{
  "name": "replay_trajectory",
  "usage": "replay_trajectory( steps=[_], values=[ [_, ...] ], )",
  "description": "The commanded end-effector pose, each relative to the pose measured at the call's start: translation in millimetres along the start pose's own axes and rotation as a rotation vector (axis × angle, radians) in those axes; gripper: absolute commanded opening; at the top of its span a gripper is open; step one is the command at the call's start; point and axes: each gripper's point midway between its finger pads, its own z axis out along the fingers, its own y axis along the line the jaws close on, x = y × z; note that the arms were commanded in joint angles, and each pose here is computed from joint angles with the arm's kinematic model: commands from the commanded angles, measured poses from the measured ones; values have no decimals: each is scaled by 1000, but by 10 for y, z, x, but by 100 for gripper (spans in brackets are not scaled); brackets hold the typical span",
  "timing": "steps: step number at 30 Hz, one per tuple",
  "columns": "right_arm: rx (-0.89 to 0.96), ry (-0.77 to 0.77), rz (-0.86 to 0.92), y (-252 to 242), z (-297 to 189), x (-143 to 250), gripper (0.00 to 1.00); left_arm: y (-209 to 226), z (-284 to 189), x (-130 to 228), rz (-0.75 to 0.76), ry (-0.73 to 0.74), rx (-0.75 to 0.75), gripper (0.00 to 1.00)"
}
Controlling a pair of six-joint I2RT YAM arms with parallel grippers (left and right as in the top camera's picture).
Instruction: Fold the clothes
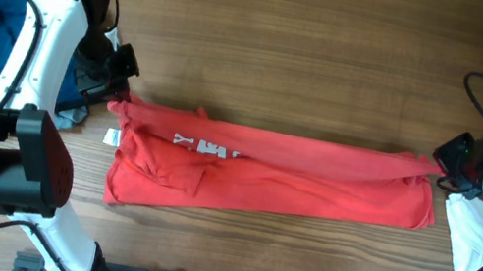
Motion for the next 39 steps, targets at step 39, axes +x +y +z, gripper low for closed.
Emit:
replay_trajectory(
  steps=[39],
  values=[
    [190, 67, -94, -413, -69, 197, 11, 259, 468, 820, 75, 252, -113, 4]
  ],
)
